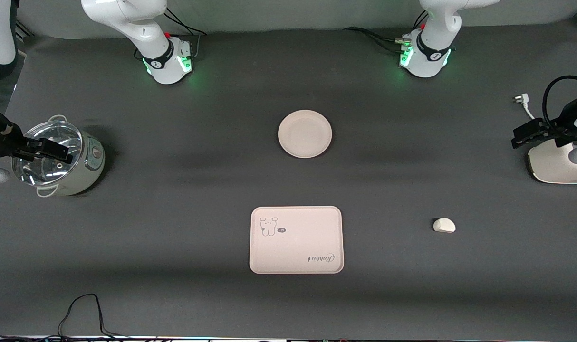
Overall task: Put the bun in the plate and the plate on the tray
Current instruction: 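Move the left gripper down toward the small white bun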
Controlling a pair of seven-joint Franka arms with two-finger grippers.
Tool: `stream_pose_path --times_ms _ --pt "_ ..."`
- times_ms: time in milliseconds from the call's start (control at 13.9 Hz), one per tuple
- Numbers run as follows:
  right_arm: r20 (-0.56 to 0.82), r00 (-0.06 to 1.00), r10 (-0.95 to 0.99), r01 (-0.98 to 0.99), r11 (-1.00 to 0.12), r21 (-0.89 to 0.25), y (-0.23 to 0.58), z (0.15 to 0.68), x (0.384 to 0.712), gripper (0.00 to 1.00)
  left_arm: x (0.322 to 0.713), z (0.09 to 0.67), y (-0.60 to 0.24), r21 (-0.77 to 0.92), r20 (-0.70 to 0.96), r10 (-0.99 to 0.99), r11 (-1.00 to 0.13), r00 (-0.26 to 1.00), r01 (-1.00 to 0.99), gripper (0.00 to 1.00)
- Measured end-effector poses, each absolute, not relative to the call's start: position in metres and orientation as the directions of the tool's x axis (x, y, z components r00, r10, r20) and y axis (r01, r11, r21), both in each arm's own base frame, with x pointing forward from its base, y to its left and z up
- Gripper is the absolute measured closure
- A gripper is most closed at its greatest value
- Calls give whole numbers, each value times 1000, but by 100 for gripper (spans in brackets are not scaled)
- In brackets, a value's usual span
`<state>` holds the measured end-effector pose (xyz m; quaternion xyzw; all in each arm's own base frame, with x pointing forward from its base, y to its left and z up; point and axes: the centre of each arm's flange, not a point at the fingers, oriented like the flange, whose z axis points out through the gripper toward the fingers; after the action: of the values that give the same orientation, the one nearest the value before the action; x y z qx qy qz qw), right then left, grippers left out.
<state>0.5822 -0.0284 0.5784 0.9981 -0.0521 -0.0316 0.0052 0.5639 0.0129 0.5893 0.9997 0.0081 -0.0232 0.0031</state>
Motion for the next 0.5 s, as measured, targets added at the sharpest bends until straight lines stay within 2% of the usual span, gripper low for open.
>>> stream_pose_path --times_ms 505 --pt "-65 992 -104 -104 -995 14 -28 577 582 0 581 567 9 9 -41 7 -1000 999 8 0"
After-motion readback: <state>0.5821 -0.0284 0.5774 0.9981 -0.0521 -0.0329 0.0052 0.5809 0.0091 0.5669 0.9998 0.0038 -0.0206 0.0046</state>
